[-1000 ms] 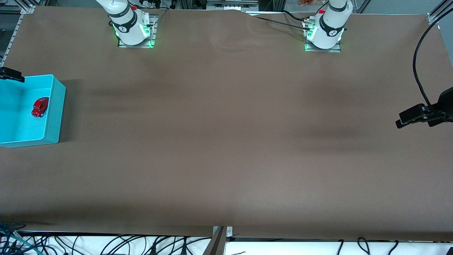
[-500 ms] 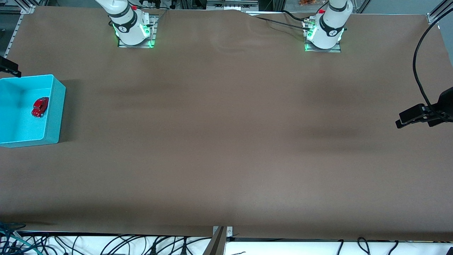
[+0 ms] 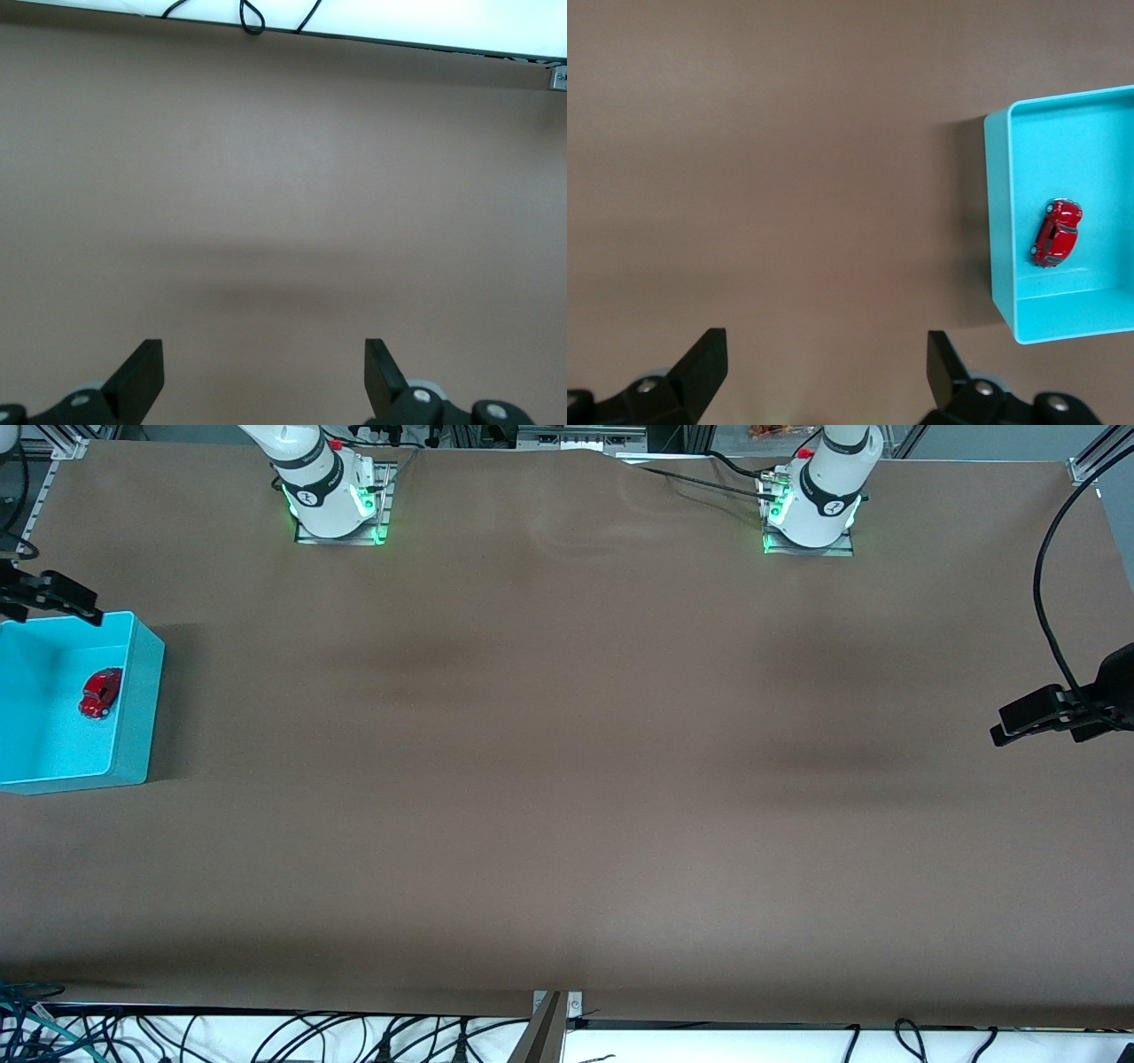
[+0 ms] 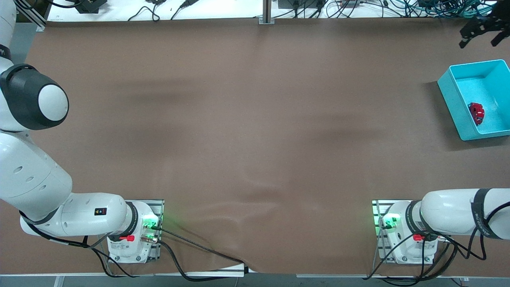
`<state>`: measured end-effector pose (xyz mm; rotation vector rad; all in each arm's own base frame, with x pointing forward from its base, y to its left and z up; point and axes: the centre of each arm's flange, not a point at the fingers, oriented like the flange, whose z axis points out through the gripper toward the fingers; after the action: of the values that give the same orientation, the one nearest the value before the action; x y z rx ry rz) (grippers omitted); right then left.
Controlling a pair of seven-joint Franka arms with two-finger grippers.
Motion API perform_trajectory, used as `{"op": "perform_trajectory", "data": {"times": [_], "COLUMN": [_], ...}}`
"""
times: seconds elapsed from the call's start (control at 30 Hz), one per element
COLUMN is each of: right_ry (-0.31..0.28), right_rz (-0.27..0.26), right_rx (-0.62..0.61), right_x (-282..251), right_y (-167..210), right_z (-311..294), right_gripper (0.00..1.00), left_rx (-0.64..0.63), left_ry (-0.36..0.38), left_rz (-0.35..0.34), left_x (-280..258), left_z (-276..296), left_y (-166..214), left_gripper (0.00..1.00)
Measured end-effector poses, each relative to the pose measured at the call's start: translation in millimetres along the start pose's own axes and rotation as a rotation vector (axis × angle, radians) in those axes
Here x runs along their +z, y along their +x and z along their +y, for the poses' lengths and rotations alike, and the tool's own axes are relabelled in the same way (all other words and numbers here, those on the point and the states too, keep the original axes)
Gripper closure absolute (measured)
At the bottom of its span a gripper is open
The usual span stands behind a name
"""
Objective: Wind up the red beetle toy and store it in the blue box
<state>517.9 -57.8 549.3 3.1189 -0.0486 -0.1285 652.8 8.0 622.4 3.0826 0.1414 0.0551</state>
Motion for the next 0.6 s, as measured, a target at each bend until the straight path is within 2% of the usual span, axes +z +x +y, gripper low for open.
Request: {"op": "perform_trajectory", "data": {"times": [0.13, 0.6], "right_ry": [0.017, 0.017], "right_rz": [0.0, 0.021], "right_rx": [0.0, 0.006], "right_x": [-14.5, -24.3], "right_y": [14.2, 27.0], "right_z": [-24.0, -42.2], "right_gripper": [0.0, 0.0], "left_rx": [0.0, 0.0], "left_ry": [0.0, 0.0], "left_rz": [0.0, 0.0], "left_x": [0.0, 0.0], "left_z": [0.0, 0.0], "left_y": [0.0, 0.0], "left_gripper": [0.0, 0.0]}}
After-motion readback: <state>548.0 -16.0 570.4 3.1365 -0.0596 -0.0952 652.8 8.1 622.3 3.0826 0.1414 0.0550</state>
